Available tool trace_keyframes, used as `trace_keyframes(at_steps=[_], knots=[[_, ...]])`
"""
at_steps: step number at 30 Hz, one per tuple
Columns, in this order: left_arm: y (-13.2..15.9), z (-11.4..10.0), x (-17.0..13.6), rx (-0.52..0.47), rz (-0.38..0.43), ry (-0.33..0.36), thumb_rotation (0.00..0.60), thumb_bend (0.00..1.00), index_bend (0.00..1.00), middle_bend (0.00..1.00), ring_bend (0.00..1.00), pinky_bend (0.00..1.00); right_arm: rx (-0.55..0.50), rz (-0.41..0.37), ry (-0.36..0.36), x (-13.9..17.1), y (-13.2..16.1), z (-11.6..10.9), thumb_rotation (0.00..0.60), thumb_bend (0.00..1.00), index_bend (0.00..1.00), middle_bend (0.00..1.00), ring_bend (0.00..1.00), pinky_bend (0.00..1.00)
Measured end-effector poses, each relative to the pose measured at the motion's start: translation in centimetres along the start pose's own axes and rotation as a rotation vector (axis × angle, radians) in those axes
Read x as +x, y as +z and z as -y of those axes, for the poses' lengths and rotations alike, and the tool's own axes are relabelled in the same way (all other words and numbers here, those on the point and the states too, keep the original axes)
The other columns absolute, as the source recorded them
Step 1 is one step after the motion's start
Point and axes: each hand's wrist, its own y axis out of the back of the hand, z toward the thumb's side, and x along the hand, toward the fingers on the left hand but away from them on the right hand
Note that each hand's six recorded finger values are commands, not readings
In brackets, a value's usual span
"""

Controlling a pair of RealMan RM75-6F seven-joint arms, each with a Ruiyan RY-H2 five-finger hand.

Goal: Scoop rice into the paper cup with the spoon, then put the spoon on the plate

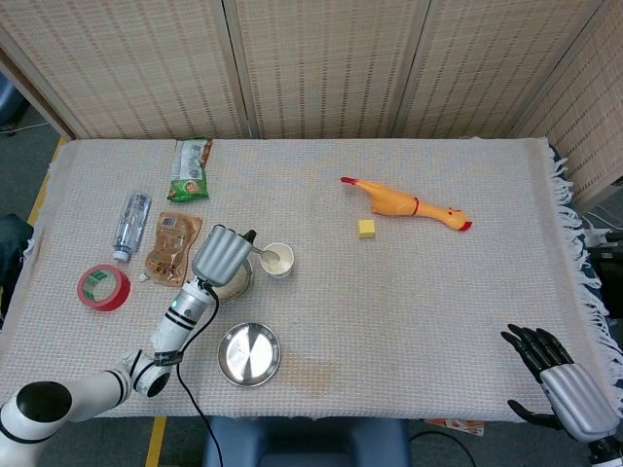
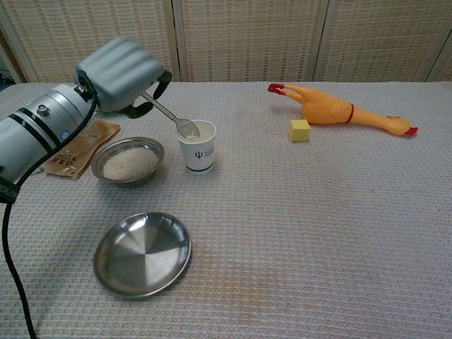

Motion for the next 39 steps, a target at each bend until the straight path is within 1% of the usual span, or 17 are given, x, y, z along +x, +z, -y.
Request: trace_keyframes(at_steps=[7,10,14,17,22,27,30,33,37,39], knots=[[0.6,-0.7,-0.5,0.105,0.037,0.127,0.6,0.67,0.9,1.0,1.0,1.0,0.014,0.007,-0.004,0.1,0.1,0.1,0.6,0.12,0.0,0.0,0.0,0.0],[0.5,-0.7,-0.5,0.139,0.044,0.164,0.6,0.66,0.9,1.0,1.0,1.0,0.004,-0.003,0.002,0.3,0.3,0.1,0.6,0.12,0.0,0.0,0.0,0.0],[0.4,-0.6,-0.4,0.161,0.056,0.204,0.6,0.65,0.9,1.0,1.0,1.0,0.002,-0.014,-0.002,0.6,0.5,-0.1,0.6,0.12,0.0,0.0,0.0,0.0],[0.3,-0.8,-0.4,0.15,0.059,0.244,0.6,0.65,0.9,1.0,1.0,1.0,0.01,-0.013,-0.003,0.7,0.5,-0.1,0.6,0.12,0.0,0.0,0.0,0.0],[0.2,-1.5,-0.4,0.097,0.041,0.307,0.6,0.64,0.9,1.0,1.0,1.0,0.01,-0.008,-0.004,0.6,0.5,0.0,0.6,0.12,0.0,0.0,0.0,0.0],[0.0,-1.7,-0.4,0.032,0.017,0.32,0.6,0.64,0.9,1.0,1.0,1.0,0.009,-0.006,0.003,0.4,0.4,0.0,0.6,0.12,0.0,0.0,0.0,0.0],[-0.1,-1.8,-0.4,-0.049,-0.002,0.311,0.6,0.64,0.9,1.0,1.0,1.0,0.008,-0.006,0.004,0.4,0.4,0.0,0.6,0.12,0.0,0.0,0.0,0.0],[-0.2,-1.7,-0.6,-0.15,-0.017,0.288,0.6,0.64,0.9,1.0,1.0,1.0,0.008,-0.008,0.008,0.3,0.3,0.1,0.6,0.12,0.0,0.0,0.0,0.0],[0.0,-1.8,-1.2,-0.297,-0.025,0.243,0.6,0.64,0.9,1.0,1.0,1.0,0.007,-0.009,0.01,0.3,0.3,0.1,0.6,0.12,0.0,0.0,0.0,0.0],[0.0,-1.9,-1.5,-0.351,-0.026,0.219,0.6,0.64,0.9,1.0,1.0,1.0,0.007,-0.01,0.013,0.3,0.3,0.2,0.6,0.12,0.0,0.0,0.0,0.0]])
